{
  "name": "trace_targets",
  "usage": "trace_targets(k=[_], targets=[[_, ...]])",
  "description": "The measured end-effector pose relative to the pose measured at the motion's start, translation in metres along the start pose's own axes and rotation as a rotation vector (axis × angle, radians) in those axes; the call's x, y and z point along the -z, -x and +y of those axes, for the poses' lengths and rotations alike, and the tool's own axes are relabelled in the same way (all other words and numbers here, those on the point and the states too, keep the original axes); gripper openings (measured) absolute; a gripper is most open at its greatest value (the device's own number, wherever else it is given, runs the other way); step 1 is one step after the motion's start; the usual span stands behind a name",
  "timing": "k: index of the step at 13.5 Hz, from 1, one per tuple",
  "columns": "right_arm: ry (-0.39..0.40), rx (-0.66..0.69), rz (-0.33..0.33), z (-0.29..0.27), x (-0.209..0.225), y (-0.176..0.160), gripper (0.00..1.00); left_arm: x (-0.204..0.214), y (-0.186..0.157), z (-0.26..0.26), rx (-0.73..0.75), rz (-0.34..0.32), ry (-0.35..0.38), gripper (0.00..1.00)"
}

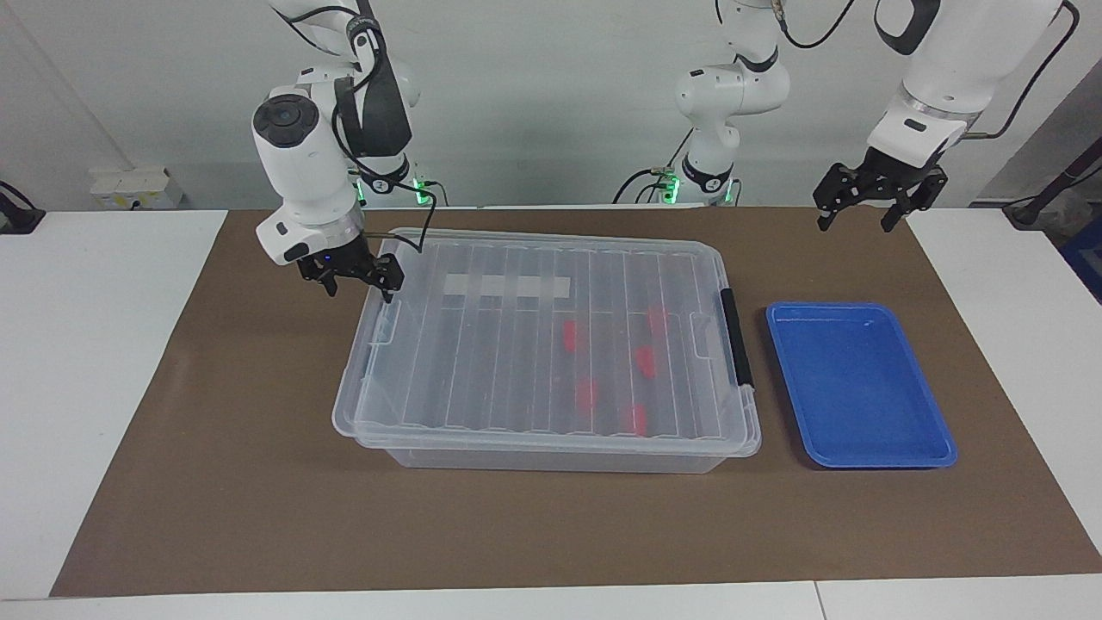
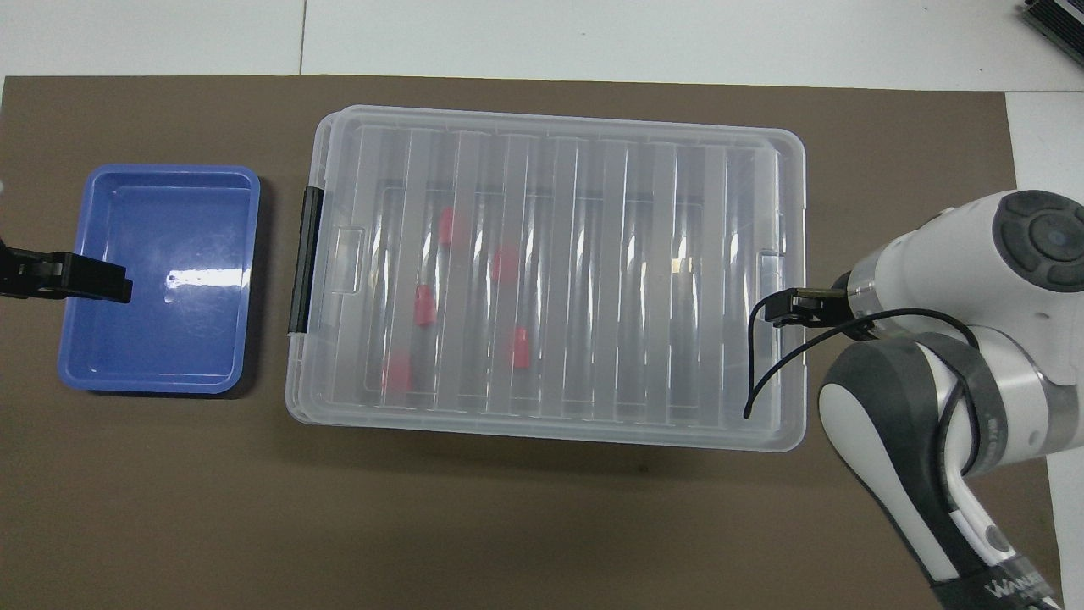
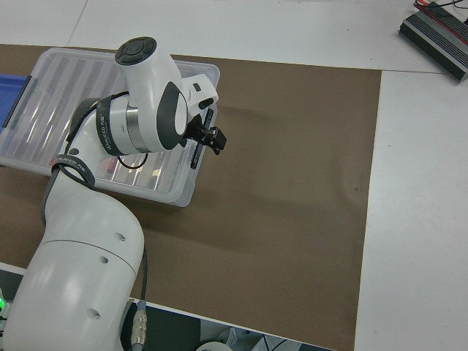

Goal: Place red block in blue tray from box

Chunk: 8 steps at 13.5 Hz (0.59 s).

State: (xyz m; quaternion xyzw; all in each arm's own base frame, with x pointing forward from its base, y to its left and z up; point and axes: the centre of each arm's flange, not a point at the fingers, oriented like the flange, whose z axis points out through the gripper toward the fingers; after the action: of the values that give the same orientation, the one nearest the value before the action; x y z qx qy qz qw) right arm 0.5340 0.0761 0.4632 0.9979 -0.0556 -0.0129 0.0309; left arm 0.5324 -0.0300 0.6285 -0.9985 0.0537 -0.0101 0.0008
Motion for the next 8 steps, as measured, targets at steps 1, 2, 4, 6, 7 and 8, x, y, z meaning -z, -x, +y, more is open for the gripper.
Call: trace_targets(k=[1,2,4,6,7,8], targets=[[0.008,0.016,-0.001,0.006,-0.001,0.000,1.00,0.000,0.000,0.000,0.000,0.000,0.000,1.00],[0.008,0.033,-0.003,0.014,-0.002,-0.001,1.00,0.000,0.000,0.000,0.000,0.000,0.000,1.00],[0.008,0.077,-0.006,0.037,-0.005,-0.005,1.00,0.000,0.000,0.000,0.000,0.000,0.000,1.00],[0.003,0.125,0.013,0.067,-0.007,-0.012,1.00,0.000,0.000,0.000,0.000,0.000,0.000,1.00],[0.002,0.140,0.019,0.079,-0.008,-0.014,1.00,0.000,0.000,0.000,0.000,0.000,0.000,1.00],[0.002,0.147,0.022,0.086,-0.009,-0.015,1.00,0.000,0.000,0.000,0.000,0.000,0.000,1.00]])
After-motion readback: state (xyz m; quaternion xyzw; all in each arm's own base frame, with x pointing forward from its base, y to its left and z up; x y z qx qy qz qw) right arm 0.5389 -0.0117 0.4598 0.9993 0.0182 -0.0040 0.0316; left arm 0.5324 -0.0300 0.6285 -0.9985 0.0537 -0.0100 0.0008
